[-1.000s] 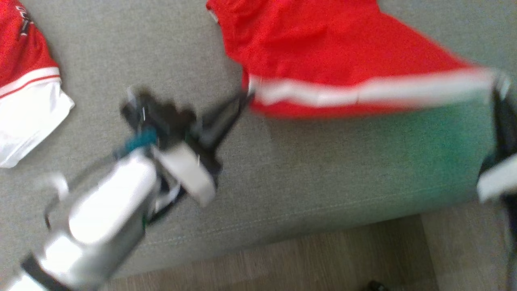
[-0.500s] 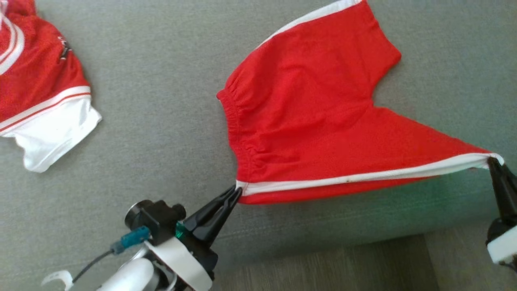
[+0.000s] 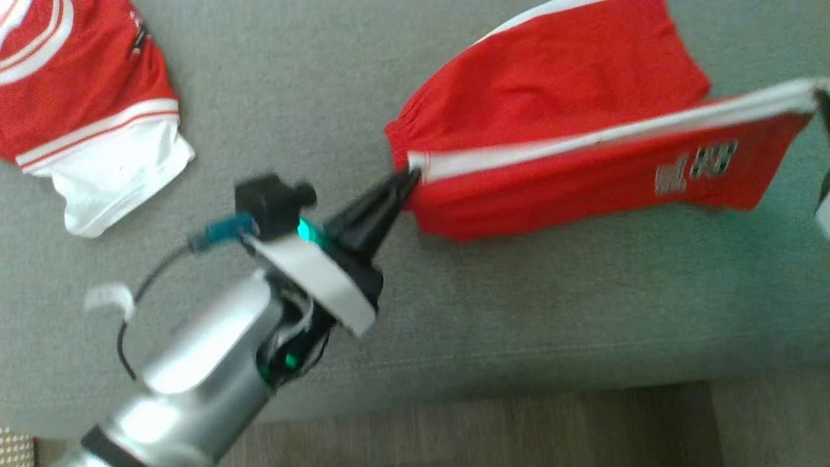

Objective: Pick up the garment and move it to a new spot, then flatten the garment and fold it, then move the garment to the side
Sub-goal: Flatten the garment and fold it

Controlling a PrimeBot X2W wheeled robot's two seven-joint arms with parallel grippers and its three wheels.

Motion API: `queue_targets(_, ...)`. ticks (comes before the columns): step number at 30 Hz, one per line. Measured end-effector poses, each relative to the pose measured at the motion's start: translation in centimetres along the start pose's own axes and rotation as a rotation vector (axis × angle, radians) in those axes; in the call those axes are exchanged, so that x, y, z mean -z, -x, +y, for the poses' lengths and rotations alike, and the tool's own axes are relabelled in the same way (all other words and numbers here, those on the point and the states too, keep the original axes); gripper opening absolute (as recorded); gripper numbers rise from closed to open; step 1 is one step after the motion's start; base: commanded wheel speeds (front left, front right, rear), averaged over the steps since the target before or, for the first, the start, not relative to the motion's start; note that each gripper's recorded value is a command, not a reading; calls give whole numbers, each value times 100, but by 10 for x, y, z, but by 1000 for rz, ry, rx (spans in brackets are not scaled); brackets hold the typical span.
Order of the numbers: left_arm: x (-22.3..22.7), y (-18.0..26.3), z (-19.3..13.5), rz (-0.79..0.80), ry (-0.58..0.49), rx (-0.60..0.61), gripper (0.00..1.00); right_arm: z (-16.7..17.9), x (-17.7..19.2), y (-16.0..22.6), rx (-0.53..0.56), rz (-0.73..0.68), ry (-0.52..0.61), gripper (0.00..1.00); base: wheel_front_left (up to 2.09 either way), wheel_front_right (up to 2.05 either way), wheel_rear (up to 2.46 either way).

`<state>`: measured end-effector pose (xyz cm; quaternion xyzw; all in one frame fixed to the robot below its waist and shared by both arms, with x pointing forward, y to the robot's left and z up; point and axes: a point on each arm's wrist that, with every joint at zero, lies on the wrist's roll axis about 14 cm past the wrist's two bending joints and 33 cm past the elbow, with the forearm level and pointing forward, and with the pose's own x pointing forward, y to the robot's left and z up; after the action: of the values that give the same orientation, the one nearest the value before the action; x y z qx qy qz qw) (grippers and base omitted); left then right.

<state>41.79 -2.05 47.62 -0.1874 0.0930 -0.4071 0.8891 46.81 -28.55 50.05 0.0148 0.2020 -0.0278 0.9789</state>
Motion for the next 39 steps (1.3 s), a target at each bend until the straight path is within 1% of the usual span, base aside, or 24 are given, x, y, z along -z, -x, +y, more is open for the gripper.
queue_targets(3,-6,-13,21,-8,44,-40,0,7,-12,-31,-19,18,36,0,0,0,0)
queue_targets(6,-6,-23,39,0,96,-77,0,17,-15,-61,-44,53,54,0,0,0,0)
queue_targets(12,6,-36,80,53,94,-146,0,37,-17,-113,-86,96,106,0,0,0,0)
queue_targets(13,11,-39,90,63,97,-166,0,44,-16,-128,-99,105,113,0,0,0,0)
queue_targets(19,23,-43,114,79,103,-212,0,60,-4,-162,-127,146,128,0,0,0,0)
queue_targets(22,24,-45,122,64,100,-230,0,63,-5,-174,-130,142,133,0,0,0,0)
queue_targets(25,22,-46,130,56,76,-243,0,68,-7,-182,-137,125,133,0,0,0,0)
queue_targets(26,22,-47,132,53,65,-246,0,69,-8,-184,-139,113,136,14,0,0,0)
queue_targets(27,21,-48,133,51,56,-248,16,70,-10,-185,-139,99,143,76,0,0,0)
queue_targets(28,22,-48,133,50,54,-251,47,71,-11,-185,-143,80,139,100,0,0,0)
queue_targets(29,22,-49,133,47,54,-252,100,71,-14,-186,-143,59,125,100,0,0,0)
queue_targets(33,13,-49,128,27,25,-251,100,67,-32,-179,-140,-51,86,100,0,0,0)
queue_targets(35,-2,-46,127,-20,-11,-272,100,63,-33,-170,-137,-95,73,100,0,0,0)
queue_targets(37,-17,-40,125,-69,-59,-301,100,58,-25,-158,-132,-115,48,100,0,0,0)
queue_targets(39,-25,-30,119,-103,-130,-342,100,54,-8,-143,-125,-108,2,100,0,0,0)
